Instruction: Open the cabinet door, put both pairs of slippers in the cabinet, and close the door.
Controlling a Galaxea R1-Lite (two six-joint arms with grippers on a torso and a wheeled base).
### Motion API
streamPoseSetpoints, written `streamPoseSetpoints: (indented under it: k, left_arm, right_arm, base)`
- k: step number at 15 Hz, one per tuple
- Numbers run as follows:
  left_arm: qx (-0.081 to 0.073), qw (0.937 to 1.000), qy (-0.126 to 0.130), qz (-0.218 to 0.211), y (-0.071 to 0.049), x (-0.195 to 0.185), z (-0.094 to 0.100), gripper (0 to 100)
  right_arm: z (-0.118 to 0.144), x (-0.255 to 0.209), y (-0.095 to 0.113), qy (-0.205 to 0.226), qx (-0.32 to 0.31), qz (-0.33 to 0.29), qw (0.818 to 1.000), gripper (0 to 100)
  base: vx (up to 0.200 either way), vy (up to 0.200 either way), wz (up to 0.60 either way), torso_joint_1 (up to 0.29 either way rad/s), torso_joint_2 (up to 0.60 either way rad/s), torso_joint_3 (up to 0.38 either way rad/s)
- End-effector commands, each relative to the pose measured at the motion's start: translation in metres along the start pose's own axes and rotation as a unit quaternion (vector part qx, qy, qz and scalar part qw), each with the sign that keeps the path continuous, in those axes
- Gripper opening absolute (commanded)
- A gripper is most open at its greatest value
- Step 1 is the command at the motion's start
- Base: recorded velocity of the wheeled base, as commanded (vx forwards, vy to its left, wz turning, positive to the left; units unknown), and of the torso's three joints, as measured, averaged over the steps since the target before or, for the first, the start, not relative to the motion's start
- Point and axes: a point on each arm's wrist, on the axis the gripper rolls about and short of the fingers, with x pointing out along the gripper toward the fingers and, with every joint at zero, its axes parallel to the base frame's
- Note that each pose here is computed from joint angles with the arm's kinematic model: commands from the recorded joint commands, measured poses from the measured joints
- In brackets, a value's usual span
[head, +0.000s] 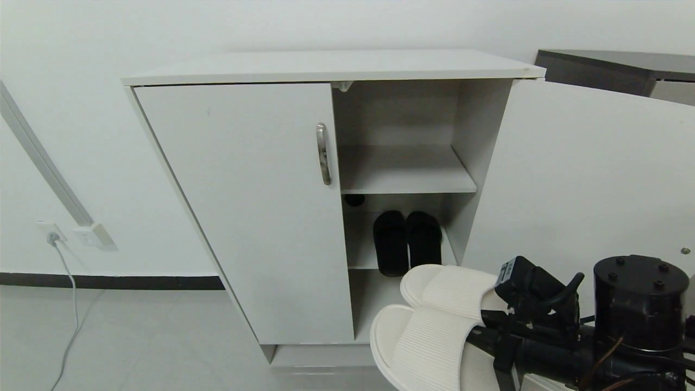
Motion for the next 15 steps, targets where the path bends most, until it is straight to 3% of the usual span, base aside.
streamPoseSetpoints:
  k: [1, 11, 13, 15]
  left_arm:
    - [0.000, 1.0000, 0.000, 0.000, 0.000, 0.000, 0.000, 0]
    - [0.000, 1.0000, 0.000, 0.001, 0.000, 0.000, 0.000, 0]
    - [0.000, 1.0000, 0.000, 0.001, 0.000, 0.000, 0.000, 0]
    - [0.000, 1.0000, 0.000, 0.001, 0.000, 0.000, 0.000, 0]
  right_arm:
    - [0.000, 0.001, 0.000, 0.000, 0.000, 0.001, 1.000, 0]
    - [-0.002, 0.008, 0.002, 0.007, -0.001, -0.001, 1.000, 0]
    - [0.007, 0.034, 0.009, 0.013, 0.031, -0.080, 0.996, 0]
    - [0.021, 0.074, 0.034, 0.004, 0.124, -0.161, 0.979, 0]
  base:
    - [0.000, 0.000, 0.00, 0.002, 0.17, 0.159]
    - [0.000, 0.000, 0.00, 0.001, 0.01, 0.013]
    - [0.000, 0.000, 0.00, 0.000, 0.00, 0.000]
    - [0.000, 0.000, 0.00, 0.000, 0.00, 0.000]
